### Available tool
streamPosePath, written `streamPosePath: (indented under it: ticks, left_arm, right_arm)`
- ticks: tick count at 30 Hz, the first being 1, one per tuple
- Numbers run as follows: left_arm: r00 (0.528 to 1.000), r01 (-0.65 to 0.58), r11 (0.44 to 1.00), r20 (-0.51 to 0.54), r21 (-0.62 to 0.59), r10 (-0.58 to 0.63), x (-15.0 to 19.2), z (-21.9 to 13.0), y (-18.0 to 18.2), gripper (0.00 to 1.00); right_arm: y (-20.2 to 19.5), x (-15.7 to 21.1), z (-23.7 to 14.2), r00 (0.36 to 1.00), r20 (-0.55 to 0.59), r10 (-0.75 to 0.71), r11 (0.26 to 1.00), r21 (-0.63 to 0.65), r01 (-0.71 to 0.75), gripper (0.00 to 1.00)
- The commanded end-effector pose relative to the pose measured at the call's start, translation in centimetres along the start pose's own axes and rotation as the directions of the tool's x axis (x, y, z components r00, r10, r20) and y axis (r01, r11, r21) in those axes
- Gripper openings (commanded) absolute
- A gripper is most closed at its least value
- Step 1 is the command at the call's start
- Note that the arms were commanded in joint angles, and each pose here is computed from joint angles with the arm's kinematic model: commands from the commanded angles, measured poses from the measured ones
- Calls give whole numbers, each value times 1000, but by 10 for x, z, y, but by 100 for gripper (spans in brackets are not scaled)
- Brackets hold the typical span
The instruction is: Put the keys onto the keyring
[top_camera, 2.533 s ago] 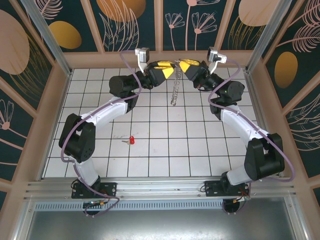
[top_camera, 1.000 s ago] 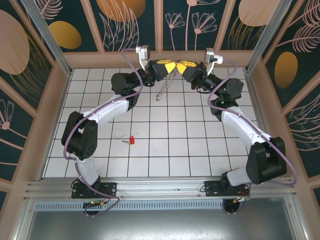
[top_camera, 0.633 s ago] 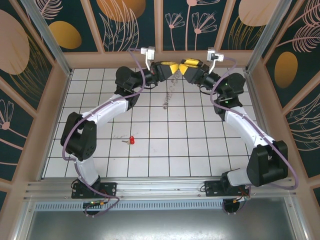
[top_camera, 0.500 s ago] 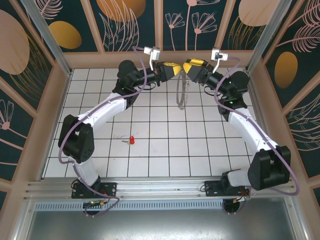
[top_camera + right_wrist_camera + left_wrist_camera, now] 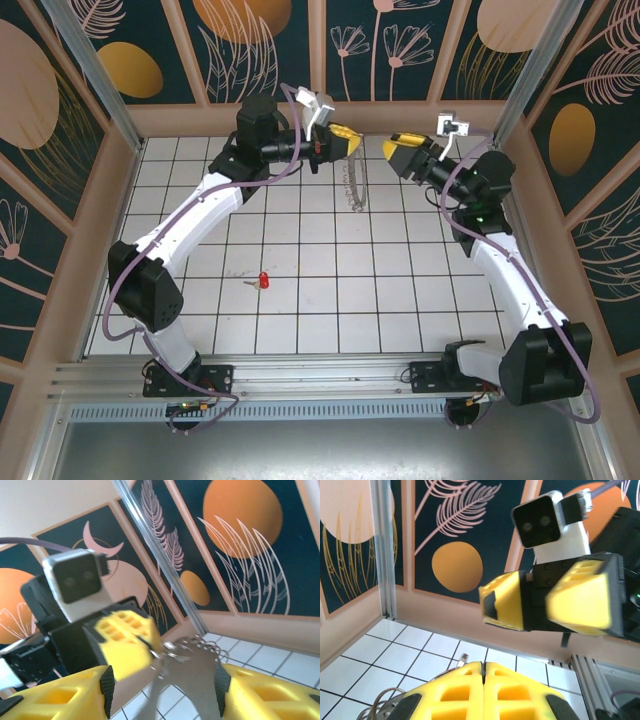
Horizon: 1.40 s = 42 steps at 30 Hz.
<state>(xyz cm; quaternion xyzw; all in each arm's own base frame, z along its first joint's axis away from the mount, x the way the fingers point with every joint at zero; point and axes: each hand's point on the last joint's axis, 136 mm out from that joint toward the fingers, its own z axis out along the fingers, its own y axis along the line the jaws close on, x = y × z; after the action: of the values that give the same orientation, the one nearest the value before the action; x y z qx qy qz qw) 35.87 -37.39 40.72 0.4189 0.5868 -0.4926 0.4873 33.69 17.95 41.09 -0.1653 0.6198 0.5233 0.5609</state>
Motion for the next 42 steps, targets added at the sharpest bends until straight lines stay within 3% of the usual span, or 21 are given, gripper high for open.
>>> streamPosePath:
  ticks: [1, 7, 16, 42]
  left_arm:
    - [995, -100, 993, 8, 63, 100, -21, -9, -24, 0]
    - [994, -106, 988, 7, 111, 106, -22, -8, -31, 0]
    - [997, -77, 980, 11, 183, 77, -23, -5, -37, 0]
    - [999, -38, 975, 9, 217, 37, -16, -2, -37, 0]
  right_arm:
    - [15, 5, -7, 998, -33, -54, 995, -87, 50, 54]
    - [23, 20, -5, 991, -112, -78, 982, -180, 57, 44]
    - [38, 30, 3, 983, -152, -99, 963, -262, 57, 42]
    - [50, 15, 26, 985, -119, -125, 949, -305, 84, 36]
